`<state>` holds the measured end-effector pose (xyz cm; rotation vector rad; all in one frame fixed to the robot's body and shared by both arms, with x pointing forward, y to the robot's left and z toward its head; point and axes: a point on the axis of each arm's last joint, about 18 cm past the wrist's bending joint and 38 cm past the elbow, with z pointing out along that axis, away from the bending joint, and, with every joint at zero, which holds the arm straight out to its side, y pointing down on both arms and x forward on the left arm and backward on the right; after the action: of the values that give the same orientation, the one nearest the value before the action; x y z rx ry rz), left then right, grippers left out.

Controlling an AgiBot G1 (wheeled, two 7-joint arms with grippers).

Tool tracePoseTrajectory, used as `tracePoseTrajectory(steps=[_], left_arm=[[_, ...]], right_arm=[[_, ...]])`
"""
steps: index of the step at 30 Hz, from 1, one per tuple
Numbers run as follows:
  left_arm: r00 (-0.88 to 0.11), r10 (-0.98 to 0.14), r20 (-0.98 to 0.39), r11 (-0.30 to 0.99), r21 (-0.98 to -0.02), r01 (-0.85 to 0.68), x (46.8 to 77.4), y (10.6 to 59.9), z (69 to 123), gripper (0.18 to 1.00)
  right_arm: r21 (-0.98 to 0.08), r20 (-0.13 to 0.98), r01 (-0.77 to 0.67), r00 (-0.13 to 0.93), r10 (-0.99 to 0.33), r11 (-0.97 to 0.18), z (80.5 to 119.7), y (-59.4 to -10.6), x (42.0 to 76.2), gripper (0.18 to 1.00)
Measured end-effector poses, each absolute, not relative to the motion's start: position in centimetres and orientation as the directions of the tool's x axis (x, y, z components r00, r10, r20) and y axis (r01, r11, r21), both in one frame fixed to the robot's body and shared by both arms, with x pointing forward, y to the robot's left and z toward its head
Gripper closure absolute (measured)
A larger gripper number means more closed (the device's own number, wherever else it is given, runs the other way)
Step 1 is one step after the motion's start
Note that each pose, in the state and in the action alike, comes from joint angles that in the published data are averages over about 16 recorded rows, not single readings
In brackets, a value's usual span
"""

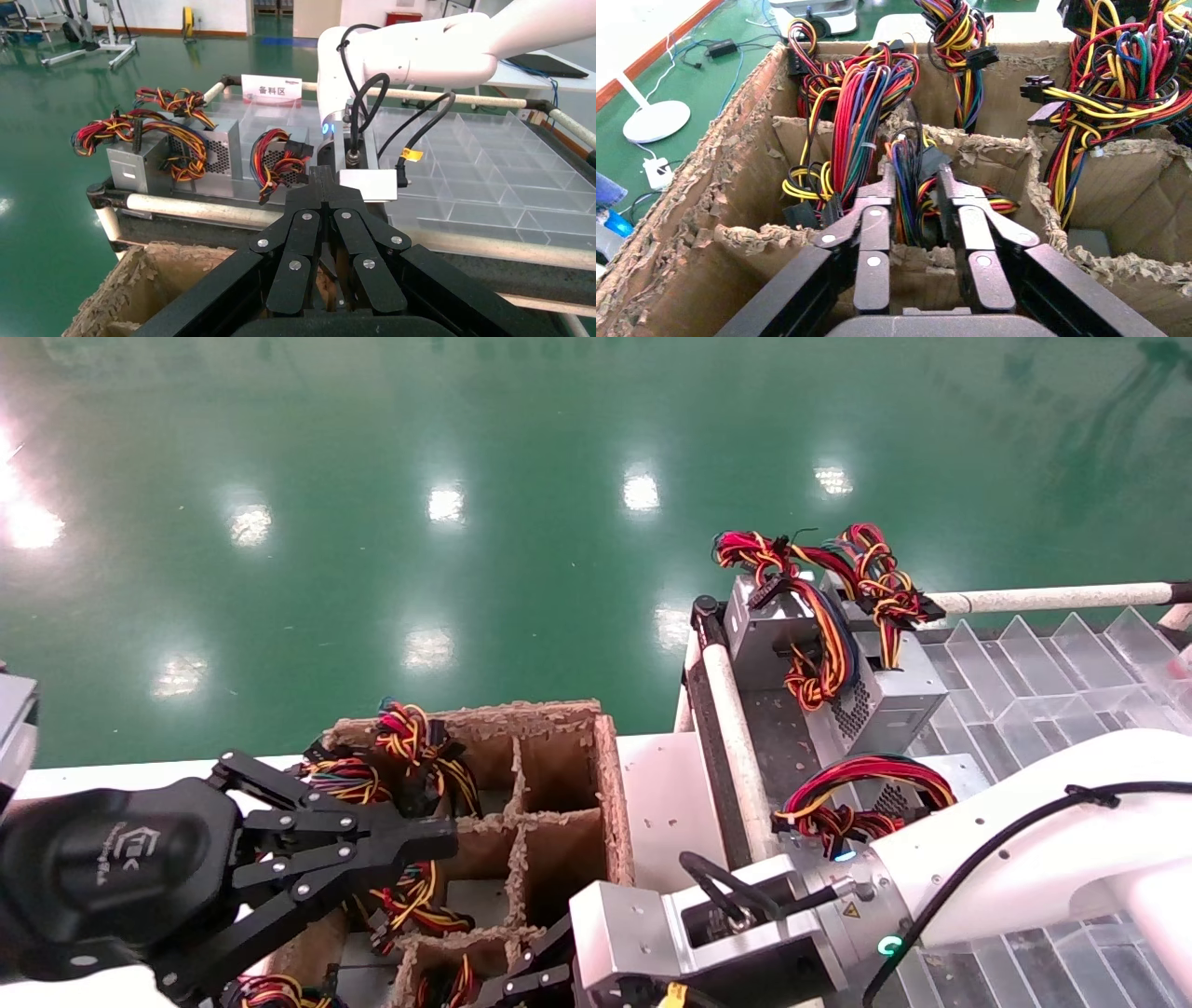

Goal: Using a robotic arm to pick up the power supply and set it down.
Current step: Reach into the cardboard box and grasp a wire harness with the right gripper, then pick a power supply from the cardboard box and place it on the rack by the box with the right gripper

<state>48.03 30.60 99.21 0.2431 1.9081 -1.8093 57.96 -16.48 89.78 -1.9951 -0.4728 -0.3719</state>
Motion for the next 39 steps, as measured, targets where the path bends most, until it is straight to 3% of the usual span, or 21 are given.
tracePoseTrajectory(steps=[11,17,39], left_arm=[[-0.861,-0.204,-0.465,0.103,-0.885,0.454,48.0,30.6,99.2,0.993],[-0.861,-0.204,-0.465,0.103,-0.885,0.454,48.0,30.6,99.2,0.993],[-0.861,-0.204,-0.465,0.103,-0.885,0.454,48.0,30.6,99.2,0.993]], right_arm=[[-0.762,0.486,0.513,0.856,0.175,-0.395,91.4,-16.8,57.3,0.934],[-0.751,0.525,0.552,0.832,0.177,-0.363,93.3,-17.3,56.2,0.967],[-0.587,0.789,0.799,0.601,0.126,-0.131,103.0,-21.8,47.9,0.98]])
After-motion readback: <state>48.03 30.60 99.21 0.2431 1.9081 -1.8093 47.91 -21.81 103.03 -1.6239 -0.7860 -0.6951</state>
